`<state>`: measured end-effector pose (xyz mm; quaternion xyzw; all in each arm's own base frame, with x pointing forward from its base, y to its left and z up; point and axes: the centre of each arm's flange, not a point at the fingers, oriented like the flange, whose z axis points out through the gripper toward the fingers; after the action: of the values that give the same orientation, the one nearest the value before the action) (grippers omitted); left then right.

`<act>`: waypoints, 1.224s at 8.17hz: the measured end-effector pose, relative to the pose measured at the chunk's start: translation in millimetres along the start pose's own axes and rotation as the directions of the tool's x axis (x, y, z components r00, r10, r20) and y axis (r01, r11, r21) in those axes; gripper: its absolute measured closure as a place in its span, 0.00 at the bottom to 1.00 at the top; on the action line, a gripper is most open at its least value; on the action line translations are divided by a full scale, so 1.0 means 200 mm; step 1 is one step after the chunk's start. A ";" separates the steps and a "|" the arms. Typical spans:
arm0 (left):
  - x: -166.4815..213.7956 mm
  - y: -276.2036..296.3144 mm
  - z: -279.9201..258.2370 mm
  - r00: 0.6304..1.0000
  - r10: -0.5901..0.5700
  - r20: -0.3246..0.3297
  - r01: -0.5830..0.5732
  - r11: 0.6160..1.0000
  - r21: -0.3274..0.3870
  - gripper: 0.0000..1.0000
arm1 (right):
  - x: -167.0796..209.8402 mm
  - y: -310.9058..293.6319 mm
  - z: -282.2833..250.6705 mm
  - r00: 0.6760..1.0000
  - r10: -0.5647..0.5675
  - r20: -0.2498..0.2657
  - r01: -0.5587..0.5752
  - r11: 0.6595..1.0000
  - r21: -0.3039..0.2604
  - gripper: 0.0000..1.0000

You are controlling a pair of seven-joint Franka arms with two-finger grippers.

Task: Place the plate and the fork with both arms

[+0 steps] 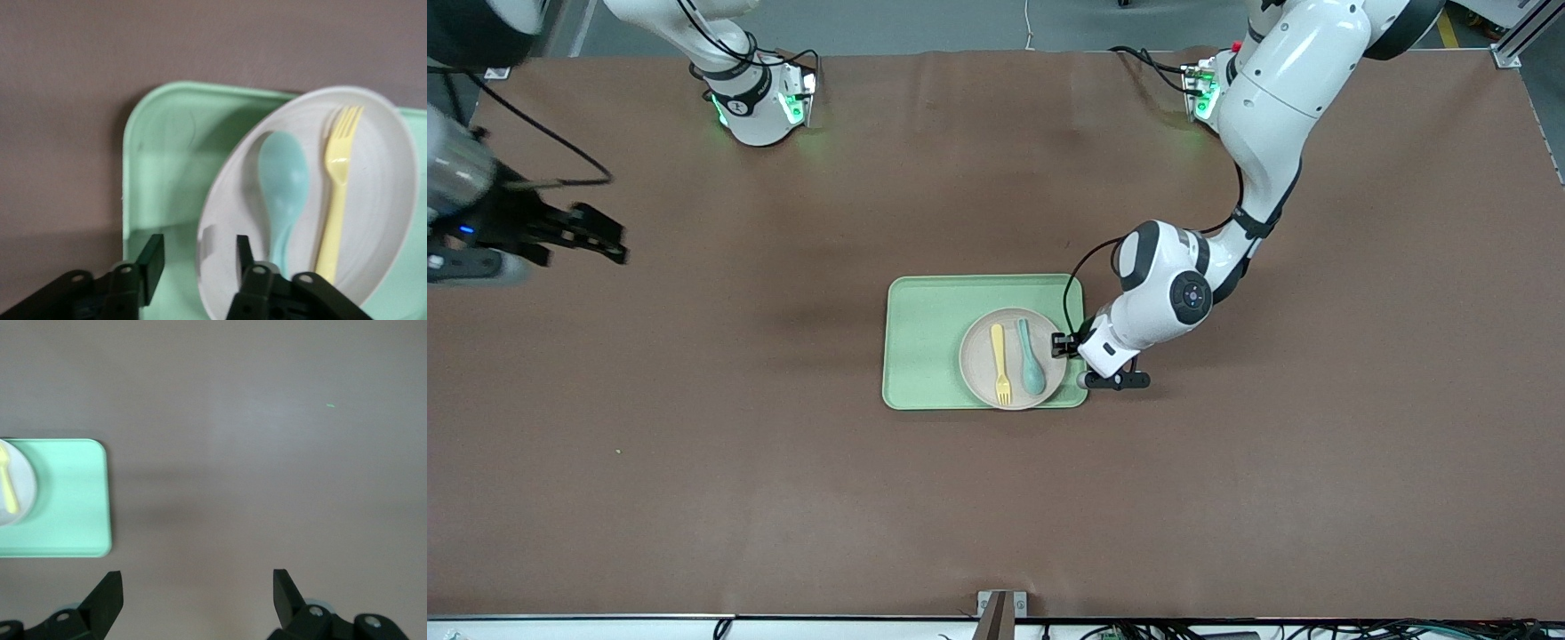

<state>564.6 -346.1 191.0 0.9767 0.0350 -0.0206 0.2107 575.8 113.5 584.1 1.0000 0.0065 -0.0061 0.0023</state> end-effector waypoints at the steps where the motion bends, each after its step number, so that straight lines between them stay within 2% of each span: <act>1: 0.07 0.01 -0.17 0.998 -0.008 -0.058 0.007 1.000 -0.020 0.24 | 0.05 -0.32 0.17 1.000 -0.008 -0.008 0.008 1.000 -0.002 0.00; 2: 0.19 -0.04 -0.44 0.989 -0.038 -0.140 0.032 0.998 -0.046 0.03 | 0.08 -0.64 0.38 1.000 -0.014 -0.028 0.014 1.000 0.003 0.00; 4: 0.37 -0.21 -0.97 0.954 -0.103 -0.283 0.082 0.993 -0.086 0.00 | 0.08 -1.23 0.86 0.992 -0.046 -0.115 0.052 0.998 0.043 0.00; 5: 0.39 -0.29 -1.20 0.945 -0.134 -0.299 0.111 0.989 -0.093 0.00 | 0.03 -1.48 1.12 0.989 -0.044 -0.145 0.054 0.997 0.062 0.01; 6: 0.38 -0.36 -1.39 0.946 -0.139 -0.292 0.126 0.990 -0.062 0.00 | -0.02 -1.64 1.34 0.986 -0.040 -0.160 0.052 0.996 0.075 0.01; 7: 0.34 -0.49 -1.63 0.955 -0.098 -0.280 0.120 0.991 0.063 0.00 | -0.07 -1.76 1.53 0.985 -0.036 -0.169 0.051 0.995 0.085 0.00; 8: 0.28 -0.59 -1.85 0.963 -0.051 -0.265 0.110 0.971 0.213 0.00 | -0.10 -1.85 1.66 0.984 -0.036 -0.172 0.052 0.995 0.089 0.00; 9: 0.18 -0.61 -2.02 0.970 -0.032 -0.240 0.106 0.947 0.303 0.00 | -0.12 -1.91 1.74 0.984 -0.038 -0.172 0.054 0.995 0.088 0.01; 10: 0.10 -0.57 -2.12 0.974 -0.019 -0.224 0.097 0.935 0.340 0.00 | -0.11 -1.93 1.79 0.984 -0.037 -0.172 0.053 0.995 0.087 0.02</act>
<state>587.2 -65.7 528.3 0.9934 0.0827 0.0743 0.0285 543.8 498.4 224.4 0.9955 0.0291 0.0791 -0.0439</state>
